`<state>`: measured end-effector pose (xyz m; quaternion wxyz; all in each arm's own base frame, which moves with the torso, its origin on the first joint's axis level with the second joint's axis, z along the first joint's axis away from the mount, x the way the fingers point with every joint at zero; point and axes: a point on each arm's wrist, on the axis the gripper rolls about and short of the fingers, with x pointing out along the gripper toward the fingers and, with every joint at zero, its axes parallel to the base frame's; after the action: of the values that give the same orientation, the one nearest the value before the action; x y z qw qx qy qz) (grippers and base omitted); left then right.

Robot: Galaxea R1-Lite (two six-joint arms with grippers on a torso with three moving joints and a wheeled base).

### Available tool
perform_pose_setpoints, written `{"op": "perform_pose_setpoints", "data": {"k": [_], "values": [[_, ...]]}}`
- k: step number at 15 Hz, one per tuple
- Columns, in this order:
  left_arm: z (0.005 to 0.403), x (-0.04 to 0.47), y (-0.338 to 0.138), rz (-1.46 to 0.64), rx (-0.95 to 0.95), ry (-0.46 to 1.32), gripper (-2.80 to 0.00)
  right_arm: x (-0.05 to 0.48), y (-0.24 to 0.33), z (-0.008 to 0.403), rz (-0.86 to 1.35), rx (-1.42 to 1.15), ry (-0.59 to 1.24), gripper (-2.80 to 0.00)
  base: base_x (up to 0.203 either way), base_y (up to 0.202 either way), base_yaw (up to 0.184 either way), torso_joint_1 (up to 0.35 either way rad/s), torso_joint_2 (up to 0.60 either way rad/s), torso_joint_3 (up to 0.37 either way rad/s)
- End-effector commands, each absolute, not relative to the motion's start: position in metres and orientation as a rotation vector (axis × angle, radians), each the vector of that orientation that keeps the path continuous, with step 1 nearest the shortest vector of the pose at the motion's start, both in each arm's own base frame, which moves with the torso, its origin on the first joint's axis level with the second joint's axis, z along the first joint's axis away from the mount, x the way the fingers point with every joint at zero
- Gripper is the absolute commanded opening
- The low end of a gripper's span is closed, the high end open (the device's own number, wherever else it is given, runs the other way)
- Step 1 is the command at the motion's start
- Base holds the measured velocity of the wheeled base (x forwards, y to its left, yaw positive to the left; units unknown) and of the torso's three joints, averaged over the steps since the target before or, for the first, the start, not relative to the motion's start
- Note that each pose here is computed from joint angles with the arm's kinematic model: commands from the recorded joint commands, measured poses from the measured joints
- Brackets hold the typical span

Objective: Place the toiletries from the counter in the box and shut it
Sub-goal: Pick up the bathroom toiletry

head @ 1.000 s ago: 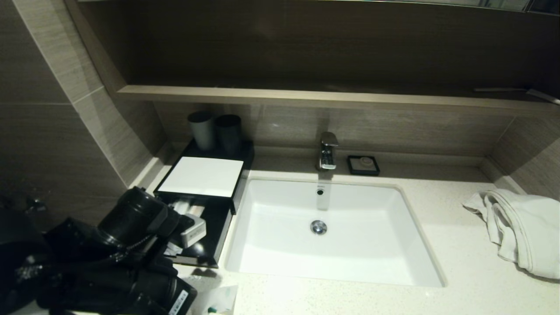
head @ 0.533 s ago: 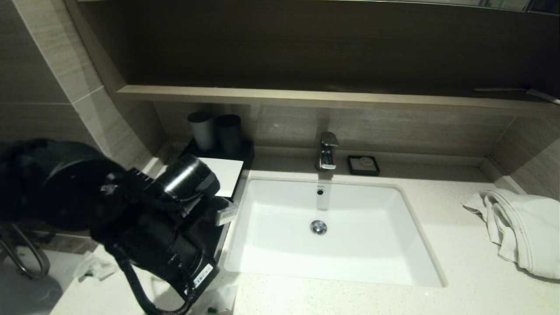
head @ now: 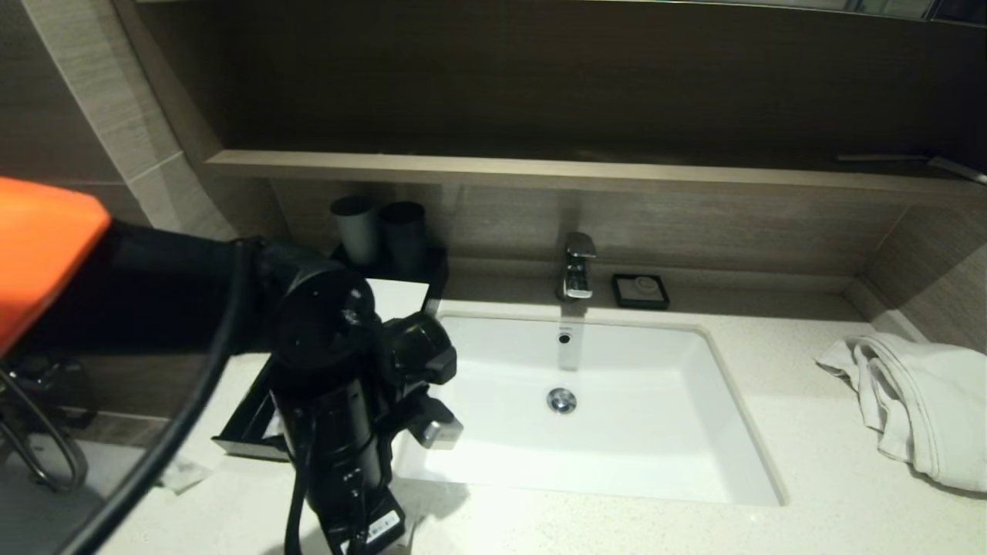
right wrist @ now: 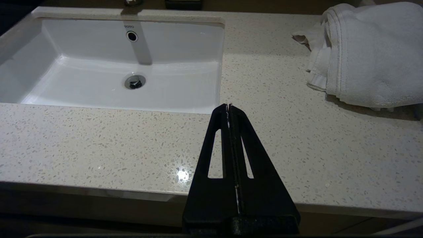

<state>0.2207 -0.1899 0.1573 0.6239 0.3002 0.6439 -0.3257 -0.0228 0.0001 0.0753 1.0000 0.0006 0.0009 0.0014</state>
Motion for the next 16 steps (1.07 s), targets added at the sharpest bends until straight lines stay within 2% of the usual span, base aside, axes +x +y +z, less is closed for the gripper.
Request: {"op": "perform_pose_setpoints", "data": {"k": [1,9,11,16], "values": [[0.143,0.223,-0.202,-0.76,0.725,1.525,-2.8,-0.023,0.0,0.075,0.003,0.002,0.002,-2.8,0.0,0.0,0.0,0.0,0.0,0.0],[0.129,0.224,-0.214,-0.73,0.812,1.599,-2.8,-0.023,0.0,0.075,0.003,0.002,0.002,-2.8,0.0,0.0,0.0,0.0,0.0,0.0],[0.125,0.228,-0.216,-0.67,0.887,1.567,-2.8,-0.023,0.0,0.075,0.003,0.002,0.002,-2.8,0.0,0.0,0.0,0.0,0.0,0.0],[0.131,0.231,-0.227,-0.656,0.926,1.508,-2.8,-0.023,0.0,0.075,0.003,0.002,0.002,-2.8,0.0,0.0,0.0,0.0,0.0,0.0]]}}
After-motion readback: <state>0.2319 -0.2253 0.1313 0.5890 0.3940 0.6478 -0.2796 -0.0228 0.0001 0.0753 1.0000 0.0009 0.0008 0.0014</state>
